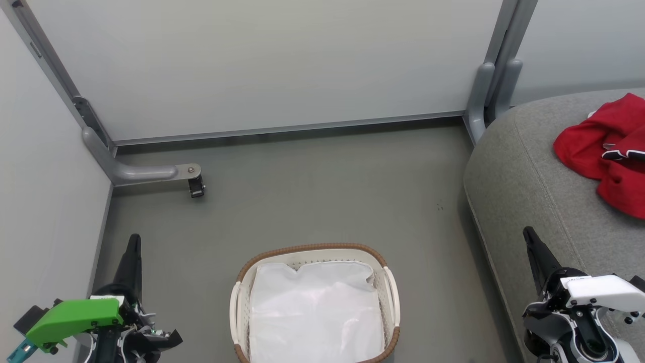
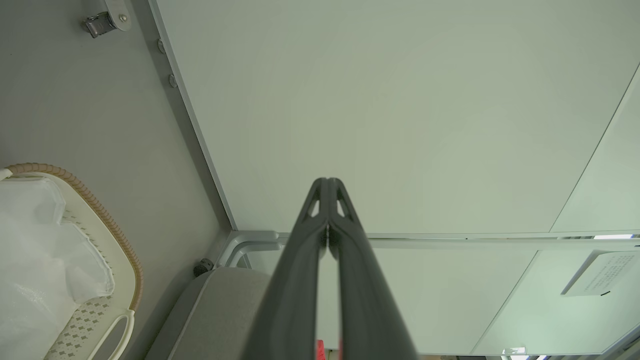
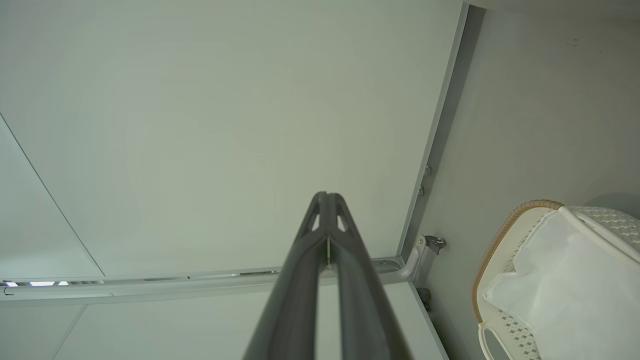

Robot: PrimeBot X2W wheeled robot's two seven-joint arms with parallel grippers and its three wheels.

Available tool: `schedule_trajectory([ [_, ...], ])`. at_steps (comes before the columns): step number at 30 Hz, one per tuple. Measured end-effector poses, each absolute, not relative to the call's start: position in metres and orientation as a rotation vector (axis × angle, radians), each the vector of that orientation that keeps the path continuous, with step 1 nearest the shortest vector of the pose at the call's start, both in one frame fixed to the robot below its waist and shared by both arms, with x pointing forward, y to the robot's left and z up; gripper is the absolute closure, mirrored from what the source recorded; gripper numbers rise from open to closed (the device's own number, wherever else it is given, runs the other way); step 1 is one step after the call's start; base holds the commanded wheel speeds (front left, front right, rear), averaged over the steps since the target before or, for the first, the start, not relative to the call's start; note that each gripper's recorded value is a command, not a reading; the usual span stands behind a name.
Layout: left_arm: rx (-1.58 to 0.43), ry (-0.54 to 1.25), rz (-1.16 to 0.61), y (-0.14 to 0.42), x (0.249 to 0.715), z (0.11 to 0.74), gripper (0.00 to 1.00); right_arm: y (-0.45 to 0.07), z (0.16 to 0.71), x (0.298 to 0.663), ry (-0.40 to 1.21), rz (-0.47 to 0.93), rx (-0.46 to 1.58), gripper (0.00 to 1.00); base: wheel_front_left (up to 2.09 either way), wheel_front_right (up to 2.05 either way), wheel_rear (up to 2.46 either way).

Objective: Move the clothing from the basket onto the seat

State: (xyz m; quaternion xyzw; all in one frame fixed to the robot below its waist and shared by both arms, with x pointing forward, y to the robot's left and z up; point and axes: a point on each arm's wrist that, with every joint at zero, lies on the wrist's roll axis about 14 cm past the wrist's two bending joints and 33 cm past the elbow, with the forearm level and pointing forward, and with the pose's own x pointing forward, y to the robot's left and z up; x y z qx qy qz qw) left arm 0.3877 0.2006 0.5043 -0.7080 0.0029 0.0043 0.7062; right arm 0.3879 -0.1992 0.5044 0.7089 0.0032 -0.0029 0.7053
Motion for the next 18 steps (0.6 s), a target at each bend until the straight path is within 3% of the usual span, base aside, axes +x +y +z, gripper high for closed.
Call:
schedule_trajectory([
  [18,-1.574,0.006,0.01,0.2006,0.3877,0.5043,1.0,-0.1992,0.5044,0.3879,0.007,-0.006,1.576,1.0,0.0,0.0,0.0],
])
